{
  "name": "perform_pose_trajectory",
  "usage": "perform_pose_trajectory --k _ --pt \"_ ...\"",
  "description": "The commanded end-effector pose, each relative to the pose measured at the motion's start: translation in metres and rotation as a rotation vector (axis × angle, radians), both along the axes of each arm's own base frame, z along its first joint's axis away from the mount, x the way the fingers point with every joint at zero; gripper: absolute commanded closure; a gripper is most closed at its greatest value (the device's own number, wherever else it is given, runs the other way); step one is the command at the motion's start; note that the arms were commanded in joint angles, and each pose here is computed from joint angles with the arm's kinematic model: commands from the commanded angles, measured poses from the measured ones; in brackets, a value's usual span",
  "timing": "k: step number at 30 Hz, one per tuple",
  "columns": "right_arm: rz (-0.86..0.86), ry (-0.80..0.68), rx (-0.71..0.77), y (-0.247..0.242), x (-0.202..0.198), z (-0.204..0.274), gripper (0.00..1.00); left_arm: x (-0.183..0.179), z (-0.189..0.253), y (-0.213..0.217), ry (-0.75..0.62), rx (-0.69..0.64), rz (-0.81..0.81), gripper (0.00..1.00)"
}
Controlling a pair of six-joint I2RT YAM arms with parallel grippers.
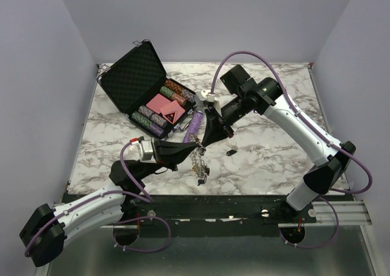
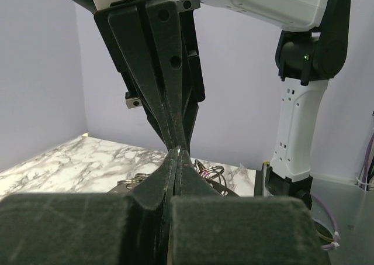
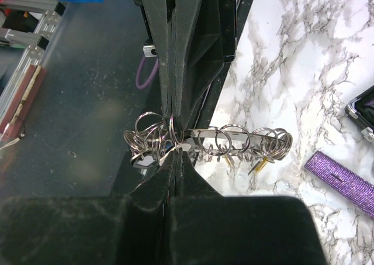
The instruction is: Put the keys on the keyring
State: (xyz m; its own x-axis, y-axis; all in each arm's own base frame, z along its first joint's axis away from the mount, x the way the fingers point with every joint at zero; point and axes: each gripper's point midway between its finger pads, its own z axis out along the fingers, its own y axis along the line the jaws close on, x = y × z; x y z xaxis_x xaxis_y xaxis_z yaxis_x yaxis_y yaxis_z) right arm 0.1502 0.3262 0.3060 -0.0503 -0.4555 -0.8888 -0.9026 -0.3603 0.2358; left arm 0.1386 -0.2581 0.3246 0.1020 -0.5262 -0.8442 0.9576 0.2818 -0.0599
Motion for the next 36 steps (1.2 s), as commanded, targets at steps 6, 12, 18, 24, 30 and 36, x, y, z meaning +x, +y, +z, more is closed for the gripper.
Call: perform_pose_trajectory --k 6,12,18,24,30,36 --pt "0.012 0.067 -0.003 0.003 -0.006 -0.005 1.0 -0.005 0.029 0.009 -0.055 -0.125 -0.005 1.0" --pt "0.003 0.094 -0.027 0.002 -0.008 -0.015 1.0 -0.004 0.032 0.008 -0.057 -0.139 -0.014 1.0" --pt "-0.026 0.042 -0.017 0.005 -0.001 -0.005 0.79 -0.003 0.025 0.007 -0.043 -0.123 -0.016 1.0" --pt "-0.036 -0.021 0.006 0.001 0.002 0.008 0.63 -0.007 0.01 0.006 -0.018 -0.081 -0.029 1.0" --pt "-0.028 -0.085 0.002 -0.005 0.002 0.008 0.57 -0.008 -0.003 0.014 -0.003 -0.055 0.003 1.0" --pt "-0.009 -0.104 0.007 -0.006 0.001 0.007 0.55 -0.009 -0.009 0.017 -0.003 -0.038 0.011 1.0"
